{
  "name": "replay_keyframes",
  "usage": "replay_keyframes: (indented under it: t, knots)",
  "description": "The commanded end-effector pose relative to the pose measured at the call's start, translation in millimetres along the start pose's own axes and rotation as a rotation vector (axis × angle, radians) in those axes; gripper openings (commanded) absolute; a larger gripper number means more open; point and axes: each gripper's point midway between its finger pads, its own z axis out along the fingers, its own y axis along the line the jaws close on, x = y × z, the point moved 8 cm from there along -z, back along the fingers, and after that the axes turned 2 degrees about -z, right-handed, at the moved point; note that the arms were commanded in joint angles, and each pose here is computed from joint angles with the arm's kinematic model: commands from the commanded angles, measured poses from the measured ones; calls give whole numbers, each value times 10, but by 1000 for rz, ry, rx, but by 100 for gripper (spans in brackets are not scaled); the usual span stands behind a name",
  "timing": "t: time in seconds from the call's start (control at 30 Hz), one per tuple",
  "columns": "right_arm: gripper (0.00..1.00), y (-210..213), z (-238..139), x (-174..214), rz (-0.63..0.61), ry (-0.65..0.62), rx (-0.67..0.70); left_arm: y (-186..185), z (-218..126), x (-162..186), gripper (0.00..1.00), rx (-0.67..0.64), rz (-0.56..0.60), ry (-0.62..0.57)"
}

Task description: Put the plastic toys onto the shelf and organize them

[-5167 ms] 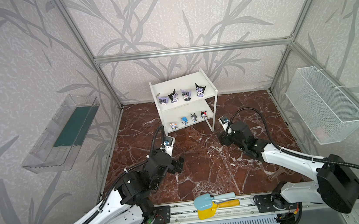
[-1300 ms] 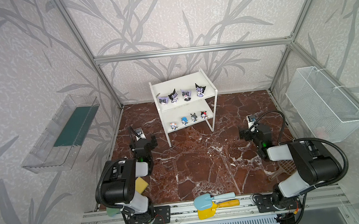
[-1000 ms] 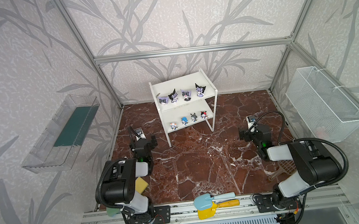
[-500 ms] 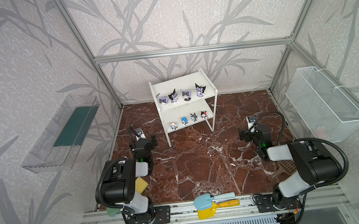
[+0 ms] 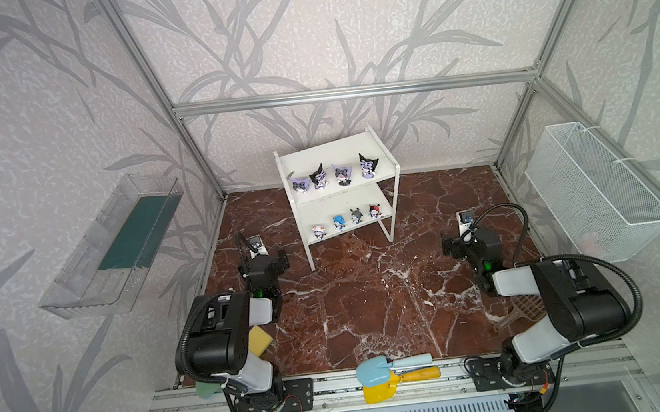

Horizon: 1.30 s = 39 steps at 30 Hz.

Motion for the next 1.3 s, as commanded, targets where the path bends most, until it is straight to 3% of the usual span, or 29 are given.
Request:
replay_keyframes:
  t: [0.0,1.2,1.23,1.27]
  knots:
    - [99,3,7,-31,1,7,1,-1,14,-37,99,-11,5,-22]
    - [99,9,7,-32,0,8,6,-2,16,-42,99,-10,5,-24]
    - [99,23,6,-31,-6,7,-9,0,14,-37,99,-11,5,-22]
    - [99,133,-20,-40,-53,-17,-129,0,14,-38,99,-11,6,-22]
